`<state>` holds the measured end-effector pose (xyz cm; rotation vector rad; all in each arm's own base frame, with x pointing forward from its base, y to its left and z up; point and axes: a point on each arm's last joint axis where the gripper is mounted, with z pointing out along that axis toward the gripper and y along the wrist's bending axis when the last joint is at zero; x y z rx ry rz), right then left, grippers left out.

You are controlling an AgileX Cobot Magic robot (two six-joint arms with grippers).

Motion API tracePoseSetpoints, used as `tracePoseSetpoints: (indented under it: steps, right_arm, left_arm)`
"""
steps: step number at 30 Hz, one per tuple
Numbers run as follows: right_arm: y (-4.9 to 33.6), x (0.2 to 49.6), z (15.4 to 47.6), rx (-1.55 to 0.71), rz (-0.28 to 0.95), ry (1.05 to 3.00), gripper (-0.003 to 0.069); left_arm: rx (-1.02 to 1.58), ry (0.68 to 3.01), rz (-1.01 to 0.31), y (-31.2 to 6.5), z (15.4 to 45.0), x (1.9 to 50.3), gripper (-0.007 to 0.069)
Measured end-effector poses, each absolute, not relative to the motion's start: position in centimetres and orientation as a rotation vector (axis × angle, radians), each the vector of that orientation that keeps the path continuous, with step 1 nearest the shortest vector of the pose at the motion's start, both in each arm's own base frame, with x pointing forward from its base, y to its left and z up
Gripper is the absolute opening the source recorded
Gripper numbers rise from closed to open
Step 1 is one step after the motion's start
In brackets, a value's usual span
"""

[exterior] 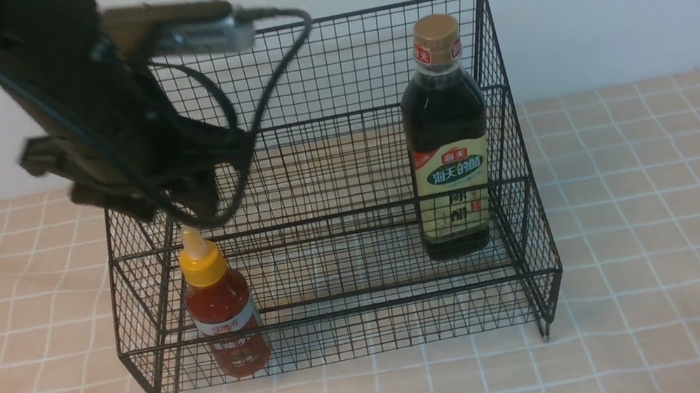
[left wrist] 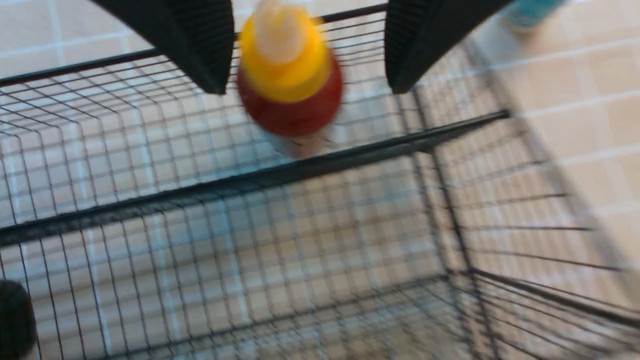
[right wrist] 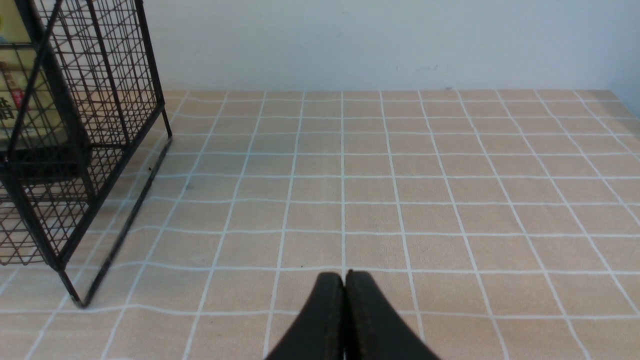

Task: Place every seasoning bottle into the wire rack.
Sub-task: Use the left arm to grab the condiment bottle closest to it

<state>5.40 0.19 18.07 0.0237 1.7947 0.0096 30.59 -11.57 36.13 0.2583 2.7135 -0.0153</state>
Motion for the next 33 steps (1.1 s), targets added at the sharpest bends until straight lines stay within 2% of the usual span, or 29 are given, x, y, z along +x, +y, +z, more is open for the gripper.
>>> tracePoseSetpoints:
  steps: [1, 3, 4, 6, 7, 9, 10, 12, 14, 20, 24, 29, 31, 33]
  right_arm:
    - [0.2, 5.4, 18.1, 0.024, 0.01, 1.795, -0.0015]
    - [0.2, 5.4, 18.1, 0.024, 0.01, 1.795, -0.0015]
    - [0.2, 5.4, 18.1, 0.024, 0.01, 1.795, -0.0015]
    - [0.2, 5.4, 18.1, 0.024, 0.01, 1.795, -0.0015]
    - [0.2, 5.4, 18.1, 0.024, 0.01, 1.795, -0.0015]
    - [0.2, 5.4, 18.1, 0.024, 0.01, 1.795, -0.0015]
    - [0.2, 5.4, 18.1, 0.024, 0.01, 1.795, -0.0015]
    - [0.2, 5.4, 18.1, 0.024, 0.01, 1.795, -0.0015]
    - [0.2, 5.4, 18.1, 0.024, 0.01, 1.795, -0.0015]
    - [0.2, 5.4, 18.1, 0.024, 0.01, 1.795, -0.0015]
    - [0.2, 5.4, 18.1, 0.024, 0.01, 1.795, -0.0015]
    - [0.2, 5.4, 18.1, 0.024, 0.01, 1.795, -0.0015]
    - [0.2, 5.4, 18.1, 0.024, 0.01, 1.795, -0.0015]
    - [0.2, 5.4, 18.1, 0.024, 0.01, 1.795, -0.0015]
  left_arm:
    - [0.252, 2.686, 0.003, -11.1, 36.9, 30.2, 0.0337]
    - [0.198, 2.612, 0.029, -9.5, 39.2, 28.8, 0.0248]
    - [0.189, 2.6, 0.031, -9.2, 39.5, 28.6, 0.0238]
    - [0.129, 2.558, 0.035, -7.7, 40.9, 27.7, 0.0148]
    - [0.063, 2.531, 0.041, -6.1, 41.9, 27.0, 0.0072]
    - [-0.032, 2.512, 0.048, -3.5, 42.6, 26.1, 0.0015]
    - [-0.034, 2.514, 0.044, -3.3, 42.6, 26.1, 0.0013]
    - [-0.124, 2.555, 0.021, -0.6, 41.6, 25.5, -0.0001]
    - [-0.173, 2.626, -0.021, 0.9, 39.5, 25.3, -0.0006]
    - [-0.237, 2.864, -0.023, 3.0, 32.7, 24.6, -0.0004]
    - [-0.186, 2.974, -0.029, 3.0, 29.9, 24.5, 0.0028]
    - [-0.156, 3.028, -0.016, 3.2, 28.2, 25.1, 0.0141]
    - [-0.155, 3.036, -0.013, 3.3, 27.5, 25.7, 0.0232]
    - [-0.154, 3.038, -0.01, 3.4, 27.1, 26.0, 0.029]
